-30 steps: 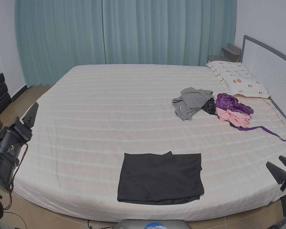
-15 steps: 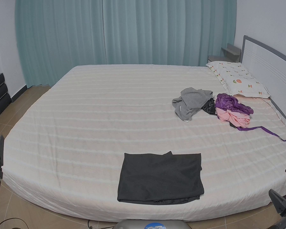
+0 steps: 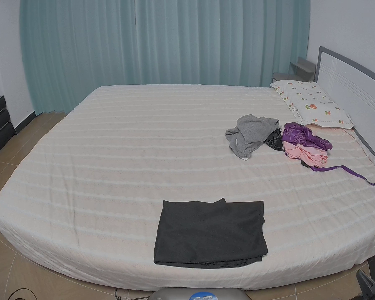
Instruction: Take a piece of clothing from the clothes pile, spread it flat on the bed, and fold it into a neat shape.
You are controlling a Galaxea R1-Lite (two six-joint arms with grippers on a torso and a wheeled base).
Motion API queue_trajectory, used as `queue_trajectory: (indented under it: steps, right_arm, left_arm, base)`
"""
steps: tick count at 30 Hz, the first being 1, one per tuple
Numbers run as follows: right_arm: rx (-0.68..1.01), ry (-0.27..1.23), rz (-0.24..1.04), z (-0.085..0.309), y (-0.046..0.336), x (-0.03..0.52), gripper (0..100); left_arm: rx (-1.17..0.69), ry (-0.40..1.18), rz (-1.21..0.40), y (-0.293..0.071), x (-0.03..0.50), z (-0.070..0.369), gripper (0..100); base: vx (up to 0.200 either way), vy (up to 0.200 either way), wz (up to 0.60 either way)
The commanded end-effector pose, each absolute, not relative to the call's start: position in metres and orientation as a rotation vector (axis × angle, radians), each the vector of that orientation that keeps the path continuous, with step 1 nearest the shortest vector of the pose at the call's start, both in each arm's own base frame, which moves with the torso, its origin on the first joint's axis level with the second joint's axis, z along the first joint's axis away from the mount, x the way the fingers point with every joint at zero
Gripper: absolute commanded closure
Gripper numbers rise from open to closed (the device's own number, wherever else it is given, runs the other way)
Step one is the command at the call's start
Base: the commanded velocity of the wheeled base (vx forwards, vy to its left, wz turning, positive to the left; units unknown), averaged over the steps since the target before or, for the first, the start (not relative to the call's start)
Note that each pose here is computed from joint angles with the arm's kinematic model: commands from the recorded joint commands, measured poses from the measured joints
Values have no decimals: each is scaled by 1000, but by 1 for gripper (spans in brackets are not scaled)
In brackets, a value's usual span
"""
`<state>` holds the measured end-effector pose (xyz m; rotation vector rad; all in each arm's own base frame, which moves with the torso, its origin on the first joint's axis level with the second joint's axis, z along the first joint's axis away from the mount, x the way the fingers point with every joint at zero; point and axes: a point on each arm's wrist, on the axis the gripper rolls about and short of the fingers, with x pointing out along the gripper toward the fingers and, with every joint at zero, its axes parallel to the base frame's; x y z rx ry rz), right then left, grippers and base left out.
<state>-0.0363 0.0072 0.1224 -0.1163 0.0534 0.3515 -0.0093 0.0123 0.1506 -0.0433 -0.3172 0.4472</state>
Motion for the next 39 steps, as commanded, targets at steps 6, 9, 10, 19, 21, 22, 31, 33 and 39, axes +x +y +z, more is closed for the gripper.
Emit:
queue_trajectory:
  steps: [6, 9, 10, 19, 21, 22, 31, 33, 39]
  right_arm:
    - [-169, -44, 177, 120, 4, -47, 0]
    - [-184, -48, 73, 115, 2, -43, 0]
    - [-182, -60, 47, 113, 1, -41, 0]
    - [-196, -202, -6, 96, 0, -25, 0]
    - [-189, -202, -5, 96, 0, -25, 0]
    - [-186, -197, -5, 96, 0, -25, 0]
    - [-110, -76, -13, 84, 0, -23, 0]
    - [-105, -75, -32, 84, -1, -23, 0]
    - [-87, -24, -59, 81, -1, -24, 0]
  left_arm:
    - [17, -416, 465, 9, -35, 136, 0]
    - [42, -404, 416, 7, -33, 133, 0]
    - [48, -398, 393, 7, -32, 130, 0]
    - [109, -364, 209, 4, -30, 113, 0]
    - [112, -317, 154, 3, -28, 108, 0]
    - [113, -279, 133, 3, -27, 104, 0]
    - [82, -102, 100, 2, -23, 86, 0]
    - [71, -63, 88, 2, -23, 82, 0]
    - [43, -64, 40, 1, -23, 82, 0]
  base:
    - [0, 0, 0]
    - [0, 0, 0]
    - [0, 0, 0]
    - [0, 0, 0]
    - [0, 0, 0]
    - [0, 0, 0]
    - [0, 0, 0]
    - [0, 0, 0]
    - [0, 0, 0]
